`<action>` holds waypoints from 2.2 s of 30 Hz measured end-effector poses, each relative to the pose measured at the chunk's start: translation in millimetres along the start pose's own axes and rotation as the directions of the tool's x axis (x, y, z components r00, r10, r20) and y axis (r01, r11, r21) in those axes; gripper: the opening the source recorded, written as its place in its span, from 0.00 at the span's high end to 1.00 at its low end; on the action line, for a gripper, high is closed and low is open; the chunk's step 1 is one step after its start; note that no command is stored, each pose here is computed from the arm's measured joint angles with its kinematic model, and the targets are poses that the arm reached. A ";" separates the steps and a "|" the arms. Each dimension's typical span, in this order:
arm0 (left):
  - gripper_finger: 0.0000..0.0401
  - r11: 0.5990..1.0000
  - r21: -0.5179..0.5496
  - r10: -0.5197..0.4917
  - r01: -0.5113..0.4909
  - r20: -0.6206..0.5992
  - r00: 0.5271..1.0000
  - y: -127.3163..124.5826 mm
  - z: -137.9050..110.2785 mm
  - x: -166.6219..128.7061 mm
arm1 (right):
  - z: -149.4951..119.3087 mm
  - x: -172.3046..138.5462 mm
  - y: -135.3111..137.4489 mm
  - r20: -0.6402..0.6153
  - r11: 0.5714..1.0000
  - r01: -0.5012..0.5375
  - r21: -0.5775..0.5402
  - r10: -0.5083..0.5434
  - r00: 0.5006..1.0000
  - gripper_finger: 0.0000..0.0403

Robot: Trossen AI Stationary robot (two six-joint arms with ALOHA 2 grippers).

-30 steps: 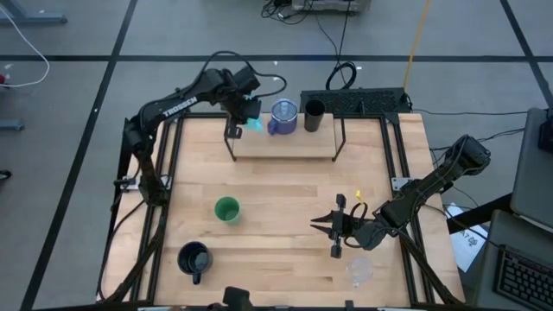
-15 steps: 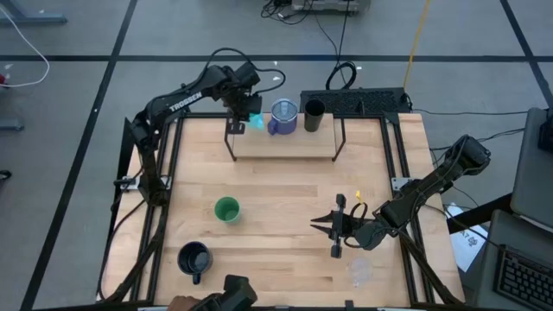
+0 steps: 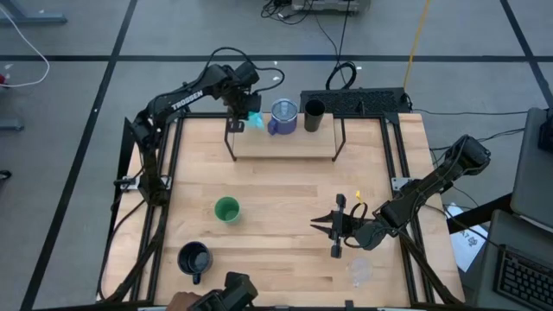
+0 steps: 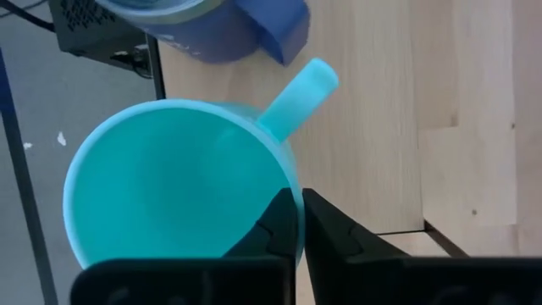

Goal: Stack small to large cups/mugs on shelf
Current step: Put the light blue mug on the shelf, then put the green cup on the shelf

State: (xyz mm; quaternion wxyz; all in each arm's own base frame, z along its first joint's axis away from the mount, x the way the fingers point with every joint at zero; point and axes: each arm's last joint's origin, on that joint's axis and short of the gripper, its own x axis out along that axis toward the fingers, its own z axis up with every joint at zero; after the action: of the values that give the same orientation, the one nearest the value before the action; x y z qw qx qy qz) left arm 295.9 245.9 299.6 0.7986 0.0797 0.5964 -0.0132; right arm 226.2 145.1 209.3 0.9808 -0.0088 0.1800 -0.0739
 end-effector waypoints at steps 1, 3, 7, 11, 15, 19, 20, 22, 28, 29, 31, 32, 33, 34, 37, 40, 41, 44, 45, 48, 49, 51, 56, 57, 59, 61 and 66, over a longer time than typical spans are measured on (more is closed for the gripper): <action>0.97 1.000 -0.001 -0.001 0.001 -0.002 1.000 0.3 -0.1 0.6 | 0.0 0.0 0.0 0.000 1.000 0.000 0.000 0.000 1.000 0.88; 0.97 1.000 -0.003 -0.001 0.001 -0.002 1.000 1.0 -0.8 0.8 | 0.1 0.0 0.0 0.000 1.000 0.000 0.000 0.000 1.000 0.88; 0.99 1.000 -0.004 -0.006 0.006 -0.005 1.000 3.5 0.0 6.9 | 0.0 0.0 0.0 0.000 1.000 0.000 0.000 0.000 1.000 0.88; 0.97 1.000 -0.016 -0.011 0.011 -0.012 1.000 5.6 -1.0 11.0 | 0.6 0.0 0.2 0.005 1.000 -0.002 0.004 0.002 1.000 0.88; 0.99 0.999 -0.023 -0.026 0.025 -0.027 0.999 9.3 -0.4 23.4 | 0.7 0.0 0.2 0.006 1.000 -0.002 0.001 0.002 1.000 0.88; 0.97 0.999 -0.030 -0.033 0.032 -0.042 0.999 11.0 -1.1 29.0 | 1.2 0.0 0.4 0.010 1.000 -0.004 0.005 0.003 1.000 0.88; 0.96 0.999 -0.031 -0.033 0.031 -0.043 0.999 11.3 -1.3 29.1 | 1.4 0.0 0.4 0.011 1.000 -0.004 0.006 0.004 1.000 0.88; 0.95 0.999 -0.030 -0.028 0.027 -0.039 0.999 11.8 -1.1 29.1 | 1.2 0.0 0.4 0.010 1.000 -0.004 0.006 0.004 1.000 0.88; 0.97 0.999 -0.042 -0.027 0.025 -0.040 0.999 13.0 -2.3 28.9 | 1.2 0.0 0.4 0.010 1.000 -0.004 0.002 0.004 1.000 0.88; 0.97 0.999 -0.042 -0.026 0.024 -0.040 0.999 13.2 -2.5 28.8 | 1.2 0.0 0.4 0.010 1.000 -0.004 0.002 0.004 1.000 0.88; 0.96 0.999 -0.039 -0.023 0.021 -0.036 0.999 13.6 -2.1 28.9 | 1.3 0.0 0.4 0.010 1.000 -0.004 0.002 0.004 1.000 0.88; 0.94 0.999 -0.040 -0.017 0.016 -0.031 0.999 14.1 -1.7 28.9 | 1.3 0.0 0.4 0.010 1.000 -0.004 0.002 0.004 1.000 0.88; 0.93 0.999 -0.040 -0.012 0.011 -0.026 1.000 14.5 -1.2 28.9 | 1.2 0.0 0.4 0.010 1.000 -0.004 0.002 0.004 1.000 0.88; 0.91 0.999 -0.044 -0.010 0.009 -0.024 1.000 14.7 -0.9 28.9 | 1.3 0.0 0.4 0.011 1.000 -0.004 0.002 0.004 1.000 0.88; 0.86 0.999 -0.047 -0.009 0.008 -0.029 1.000 14.5 -1.1 28.9 | 1.2 0.0 0.4 0.010 1.000 -0.004 0.002 0.004 1.000 0.88; 0.82 0.999 -0.047 -0.004 0.002 -0.031 1.000 14.8 -1.0 29.0 | 1.3 0.0 0.4 0.010 1.000 -0.004 0.002 0.004 1.000 0.88; 0.81 0.999 -0.047 -0.003 0.001 -0.031 1.000 14.9 -1.1 28.9 | 1.3 0.0 0.4 0.011 1.000 -0.004 0.002 0.004 1.000 0.88; 0.80 0.999 -0.050 -0.003 0.001 -0.032 0.999 14.9 -1.1 28.9 | 1.3 0.0 0.4 0.010 1.000 -0.004 0.002 0.004 1.000 0.88; 0.80 0.999 -0.050 -0.004 0.002 -0.033 0.999 14.8 -1.2 28.9 | 1.2 0.0 0.4 0.010 1.000 -0.004 0.002 0.004 1.000 0.88; 0.79 0.999 -0.050 -0.005 0.003 -0.034 0.999 14.4 -1.0 29.0 | 1.2 0.0 0.4 0.010 1.000 -0.004 0.002 0.004 1.000 0.88; 0.79 0.999 -0.053 -0.006 0.005 -0.036 0.999 14.2 -1.1 29.0 | 1.3 0.0 0.4 0.011 1.000 -0.004 0.002 0.004 1.000 0.88; 0.79 0.998 -0.055 -0.007 0.005 -0.037 0.999 14.1 -1.3 28.7 | 1.3 0.0 0.4 0.011 1.000 -0.004 0.002 0.004 1.000 0.88; 0.79 0.998 -0.058 0.001 -0.004 -0.052 0.999 11.9 -1.8 24.8 | 1.2 0.0 0.4 0.010 1.000 -0.004 0.002 0.004 1.000 0.88; 0.79 0.998 -0.056 0.008 -0.011 -0.056 0.998 11.2 -1.1 24.3 | 1.3 0.0 0.4 0.011 1.000 -0.004 0.002 0.004 1.000 0.88; 0.79 0.998 -0.054 0.016 -0.020 -0.062 0.998 9.5 -1.4 20.1 | 1.2 0.0 0.4 0.010 1.000 -0.004 0.002 0.004 1.000 0.88; 0.79 0.998 -0.045 0.029 -0.031 -0.053 0.998 6.4 -0.1 13.6 | 1.3 0.0 0.4 0.010 1.000 -0.004 0.002 0.004 1.000 0.88; 0.79 0.997 -0.039 0.065 -0.066 -0.016 0.998 -1.2 1.5 -6.8 | 1.3 0.0 0.4 0.010 1.000 -0.004 0.002 0.004 1.000 0.88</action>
State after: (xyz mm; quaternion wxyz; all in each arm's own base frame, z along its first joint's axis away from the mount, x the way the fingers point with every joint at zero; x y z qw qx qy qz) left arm 295.2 244.0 306.4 0.7956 0.0833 0.5996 0.0254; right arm 226.7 145.5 210.5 0.9819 -0.0077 0.1748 -0.0723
